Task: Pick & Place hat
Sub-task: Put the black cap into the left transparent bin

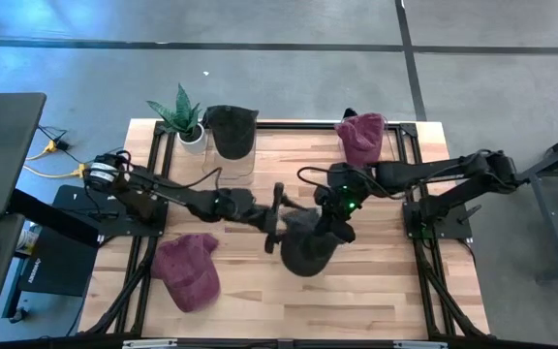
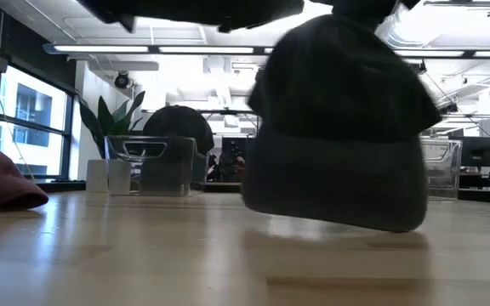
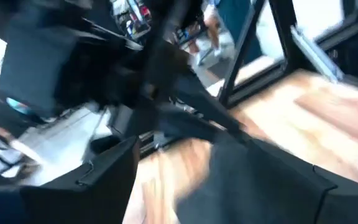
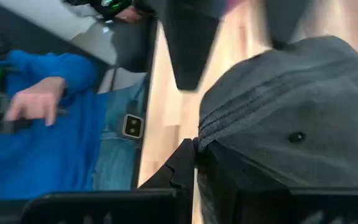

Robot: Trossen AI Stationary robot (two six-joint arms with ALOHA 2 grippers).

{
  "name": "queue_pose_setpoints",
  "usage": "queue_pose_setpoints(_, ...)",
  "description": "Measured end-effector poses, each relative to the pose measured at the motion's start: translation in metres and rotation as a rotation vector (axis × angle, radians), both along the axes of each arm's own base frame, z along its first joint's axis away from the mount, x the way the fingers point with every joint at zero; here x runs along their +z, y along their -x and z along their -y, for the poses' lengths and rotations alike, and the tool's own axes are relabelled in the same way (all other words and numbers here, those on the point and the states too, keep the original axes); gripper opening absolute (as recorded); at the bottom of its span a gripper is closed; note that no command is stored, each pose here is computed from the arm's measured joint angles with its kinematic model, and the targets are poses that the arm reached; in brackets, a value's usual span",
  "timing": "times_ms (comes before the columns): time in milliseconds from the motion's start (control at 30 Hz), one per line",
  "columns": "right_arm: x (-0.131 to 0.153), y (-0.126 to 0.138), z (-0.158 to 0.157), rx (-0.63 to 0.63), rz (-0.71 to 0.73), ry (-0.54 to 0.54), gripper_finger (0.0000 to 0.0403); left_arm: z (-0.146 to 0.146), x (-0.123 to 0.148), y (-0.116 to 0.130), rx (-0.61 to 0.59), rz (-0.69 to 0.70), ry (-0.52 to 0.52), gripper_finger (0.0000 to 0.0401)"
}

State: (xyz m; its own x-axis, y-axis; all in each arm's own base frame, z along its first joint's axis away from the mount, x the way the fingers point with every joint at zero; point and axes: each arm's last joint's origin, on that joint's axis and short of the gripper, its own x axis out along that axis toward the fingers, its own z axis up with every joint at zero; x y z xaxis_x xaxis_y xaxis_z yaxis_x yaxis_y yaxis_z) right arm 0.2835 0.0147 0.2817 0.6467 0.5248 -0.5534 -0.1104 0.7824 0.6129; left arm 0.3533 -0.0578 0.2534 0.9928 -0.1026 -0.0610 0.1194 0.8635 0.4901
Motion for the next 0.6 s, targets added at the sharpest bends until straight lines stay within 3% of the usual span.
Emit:
queue_pose_setpoints(133, -0.001, -0.006, 0.001, 0.06, 0.052, -0.029, 0.0023, -0.015, -0.013, -0.01, -0.082, -0.121, 0.122, 0.0302)
queue_pose_setpoints(267, 0.002, -0.006, 0.001, 0.079, 0.077, -0.042, 0.0029, -0.02, -0.014, -0.013, -0.275, -0.176, 0.21, 0.0302)
queue_pose_setpoints(433, 0.003, -0.006, 0.003, 0.079, 0.076, -0.055, 0.0026, -0.018, -0.02, -0.011, -0.442, -0.247, 0.265, 0.0273)
queue_pose_setpoints(600, 0.003, -0.006, 0.003, 0.077, 0.076, -0.057, 0.003, -0.017, -0.021, -0.01, -0.431, -0.28, 0.329, 0.0221)
